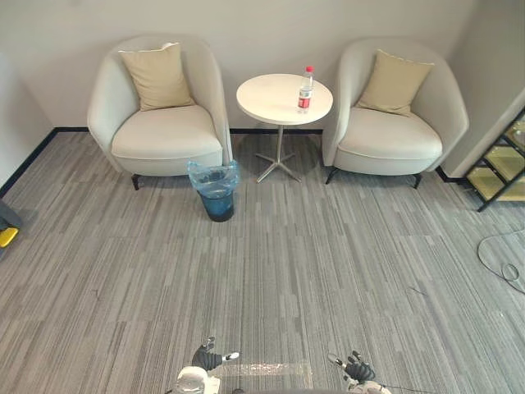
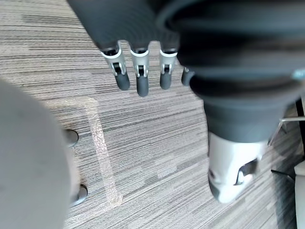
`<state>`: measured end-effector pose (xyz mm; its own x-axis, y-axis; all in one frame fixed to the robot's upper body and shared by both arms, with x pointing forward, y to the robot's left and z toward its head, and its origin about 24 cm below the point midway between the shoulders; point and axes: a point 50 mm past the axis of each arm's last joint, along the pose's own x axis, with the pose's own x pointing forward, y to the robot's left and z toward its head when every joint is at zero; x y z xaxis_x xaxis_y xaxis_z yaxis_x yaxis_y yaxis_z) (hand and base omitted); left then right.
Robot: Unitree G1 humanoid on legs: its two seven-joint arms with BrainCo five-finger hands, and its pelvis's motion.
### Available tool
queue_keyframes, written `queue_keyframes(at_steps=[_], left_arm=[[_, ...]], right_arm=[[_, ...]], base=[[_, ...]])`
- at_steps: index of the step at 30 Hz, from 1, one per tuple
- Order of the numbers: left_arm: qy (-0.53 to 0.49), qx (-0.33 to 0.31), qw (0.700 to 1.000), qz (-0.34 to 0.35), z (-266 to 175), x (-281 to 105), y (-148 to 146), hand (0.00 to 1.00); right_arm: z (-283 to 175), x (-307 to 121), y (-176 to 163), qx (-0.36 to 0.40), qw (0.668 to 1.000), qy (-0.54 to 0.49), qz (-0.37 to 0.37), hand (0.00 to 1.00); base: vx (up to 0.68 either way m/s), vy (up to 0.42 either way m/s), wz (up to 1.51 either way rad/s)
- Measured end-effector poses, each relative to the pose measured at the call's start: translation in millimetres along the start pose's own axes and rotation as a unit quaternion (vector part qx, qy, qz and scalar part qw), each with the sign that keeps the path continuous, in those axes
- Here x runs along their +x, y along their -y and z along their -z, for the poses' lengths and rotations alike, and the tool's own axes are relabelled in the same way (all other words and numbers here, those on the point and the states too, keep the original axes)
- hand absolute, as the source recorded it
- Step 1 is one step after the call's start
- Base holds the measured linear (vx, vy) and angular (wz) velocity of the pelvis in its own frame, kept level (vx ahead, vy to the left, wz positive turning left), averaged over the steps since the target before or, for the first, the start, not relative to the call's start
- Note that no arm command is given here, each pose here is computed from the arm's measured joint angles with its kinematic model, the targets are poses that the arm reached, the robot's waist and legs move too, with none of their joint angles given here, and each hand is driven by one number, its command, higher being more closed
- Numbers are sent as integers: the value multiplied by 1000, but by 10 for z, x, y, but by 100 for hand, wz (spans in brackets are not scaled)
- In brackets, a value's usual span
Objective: Gather rubbish on tea table into small bin, then transfer packed bag to large trash can.
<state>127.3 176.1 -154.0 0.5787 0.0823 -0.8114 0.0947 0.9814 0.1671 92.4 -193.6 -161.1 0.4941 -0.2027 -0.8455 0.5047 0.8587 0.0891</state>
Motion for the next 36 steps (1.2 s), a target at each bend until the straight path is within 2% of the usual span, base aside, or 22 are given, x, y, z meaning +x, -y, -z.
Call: queue_keyframes(at_steps=[3, 6, 11, 17, 25, 27, 31, 33, 36], left_arm=[[14, -32, 999, -14, -68, 8, -25, 0], [17, -37, 999, -15, -89, 12, -20, 0], [25, -23, 999, -5, -138, 24, 20, 0], [25, 2, 1000, -13, -155, 36, -67, 0], [24, 11, 1000, -1, -188, 53, 17, 0], [17, 10, 1000, 3, -131, 36, 39, 0], [19, -24, 999, 21, -207, 48, 256, 0], [20, -67, 997, 19, -235, 44, 335, 0], [39, -84, 996, 20, -271, 20, 349, 0]], right_arm=[[-80, 11, 19, 12, 1000, 16, 2, 0], [-82, 9, 31, 22, 1000, 17, 8, 0], [-122, 20, 63, 28, 999, 20, 16, 0], [-171, 48, -150, 40, 999, 27, -11, 0], [-456, 95, -259, -10, 997, 71, -41, 0], [-407, 85, -226, -28, 997, 64, -40, 0], [-557, 108, -117, -49, 995, 80, -30, 0], [-467, 89, -76, -49, 996, 68, -25, 0], [-430, 64, -145, -37, 996, 72, -33, 0]], base=[[78, -2, -31], [235, 90, -24], [370, 225, -32], [523, 219, -33], [501, -21, -6], [579, -191, 17], [546, -221, 14], [400, -194, 42], [377, -147, 18]])
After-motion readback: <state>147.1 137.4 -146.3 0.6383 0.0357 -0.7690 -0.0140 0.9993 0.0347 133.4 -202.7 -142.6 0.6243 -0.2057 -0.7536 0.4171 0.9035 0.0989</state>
